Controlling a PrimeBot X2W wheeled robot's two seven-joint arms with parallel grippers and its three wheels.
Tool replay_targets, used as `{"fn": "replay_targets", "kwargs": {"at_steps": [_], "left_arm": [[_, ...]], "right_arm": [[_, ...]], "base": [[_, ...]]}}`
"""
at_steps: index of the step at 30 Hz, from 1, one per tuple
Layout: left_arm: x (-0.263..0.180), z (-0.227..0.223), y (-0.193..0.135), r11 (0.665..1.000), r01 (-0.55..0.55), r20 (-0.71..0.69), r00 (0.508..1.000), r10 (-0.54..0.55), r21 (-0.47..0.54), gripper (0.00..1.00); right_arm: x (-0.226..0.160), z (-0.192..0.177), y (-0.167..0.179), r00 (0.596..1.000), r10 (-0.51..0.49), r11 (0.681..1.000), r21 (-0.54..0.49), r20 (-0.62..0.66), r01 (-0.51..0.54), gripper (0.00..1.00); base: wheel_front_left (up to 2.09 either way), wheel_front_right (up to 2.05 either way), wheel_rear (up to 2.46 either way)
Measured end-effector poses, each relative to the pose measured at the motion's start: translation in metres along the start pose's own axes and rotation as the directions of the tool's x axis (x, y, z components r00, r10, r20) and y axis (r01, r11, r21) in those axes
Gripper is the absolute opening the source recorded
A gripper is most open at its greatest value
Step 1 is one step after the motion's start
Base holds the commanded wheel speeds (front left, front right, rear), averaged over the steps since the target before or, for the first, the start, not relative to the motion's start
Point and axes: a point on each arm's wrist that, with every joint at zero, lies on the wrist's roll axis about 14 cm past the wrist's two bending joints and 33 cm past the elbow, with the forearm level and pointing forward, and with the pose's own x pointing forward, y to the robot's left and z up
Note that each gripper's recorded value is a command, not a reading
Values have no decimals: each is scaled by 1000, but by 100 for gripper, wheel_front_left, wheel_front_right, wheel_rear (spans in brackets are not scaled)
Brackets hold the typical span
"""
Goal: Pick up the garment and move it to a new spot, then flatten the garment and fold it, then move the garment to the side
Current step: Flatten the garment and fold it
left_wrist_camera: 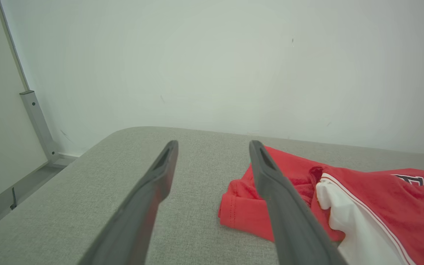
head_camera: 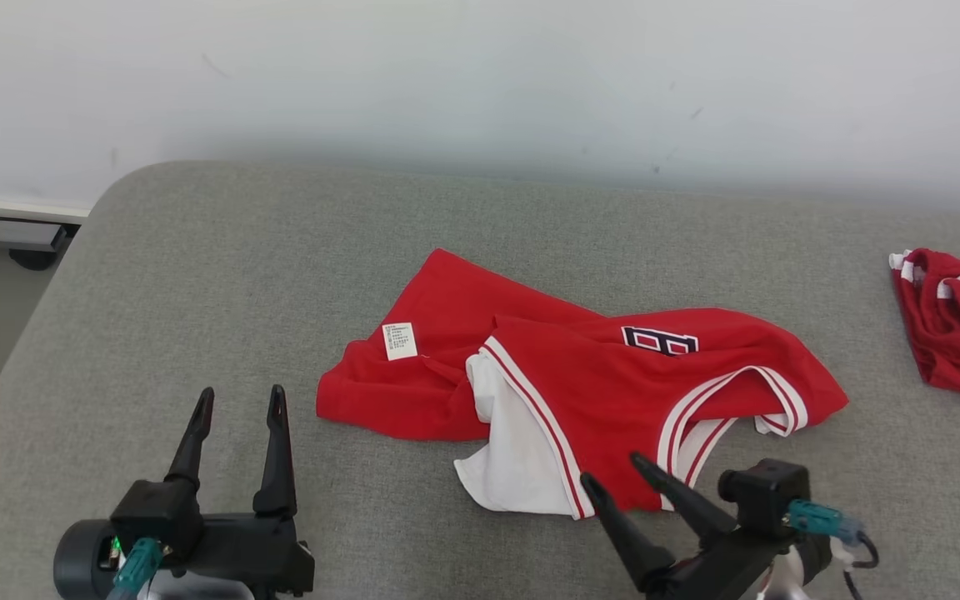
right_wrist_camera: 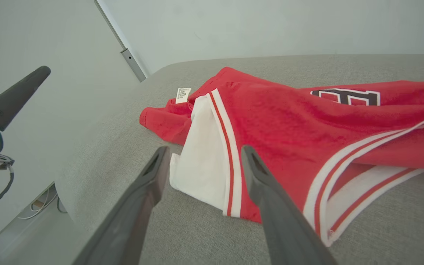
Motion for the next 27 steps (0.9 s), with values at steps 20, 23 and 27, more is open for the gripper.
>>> {"fn": "replay_targets", "kwargs": {"at_steps": [20,23,27], "left_arm": [[-7,21,2,999,-34,43,999,33,37,100],[-9,22,6,998,-47,41,998,46,39,100],[-11,24,8,997,-58,40,998,56,40,100]], "right_arm": [[47,-67,40,910,120,981,-91,-397,-169,100],[55,-73,42,888,111,976,-119,-446,-182,100],[66,-78,45,865,100,974,-129,-491,-186,100]], "base": [[0,0,0],[0,0,0],[0,0,0]]}}
